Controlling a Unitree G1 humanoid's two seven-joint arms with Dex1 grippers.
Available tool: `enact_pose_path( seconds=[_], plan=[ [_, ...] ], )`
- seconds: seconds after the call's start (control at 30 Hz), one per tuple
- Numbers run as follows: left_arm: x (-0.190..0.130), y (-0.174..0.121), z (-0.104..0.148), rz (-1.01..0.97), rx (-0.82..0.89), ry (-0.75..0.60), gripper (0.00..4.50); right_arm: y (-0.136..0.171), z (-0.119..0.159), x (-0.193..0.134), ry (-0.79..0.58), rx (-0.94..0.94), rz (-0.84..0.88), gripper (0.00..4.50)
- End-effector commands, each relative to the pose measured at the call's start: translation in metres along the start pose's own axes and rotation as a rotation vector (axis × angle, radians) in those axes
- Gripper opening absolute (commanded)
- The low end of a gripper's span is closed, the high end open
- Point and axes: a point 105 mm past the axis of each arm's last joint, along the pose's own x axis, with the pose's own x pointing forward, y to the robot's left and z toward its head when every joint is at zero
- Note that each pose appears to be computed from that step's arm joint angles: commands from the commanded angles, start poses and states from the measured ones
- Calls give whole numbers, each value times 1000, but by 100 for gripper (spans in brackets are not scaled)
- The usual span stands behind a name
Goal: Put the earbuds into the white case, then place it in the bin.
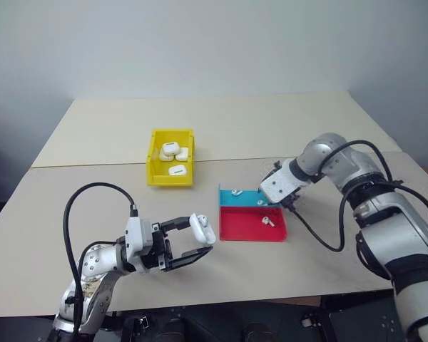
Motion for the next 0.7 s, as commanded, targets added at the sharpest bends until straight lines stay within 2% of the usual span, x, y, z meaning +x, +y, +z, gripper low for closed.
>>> enact_pose_path(
  seconds=[0.03, 0.17, 0.37, 0.7],
  plan=[
    [1, 1, 5, -15, 28, -9, 272, -20, 8, -20, -48, 81, -62, 244],
    [3, 1, 4, -16, 26, -9, 272, -42, 15, -18, -71, 168, -135, 244],
    [4, 0, 4, -12, 24, -11, 272, -61, 27, -1, -56, 189, -164, 244],
    [5, -1, 4, 6, 26, -10, 272, -65, 34, 26, -27, 232, -121, 244]
  ],
)
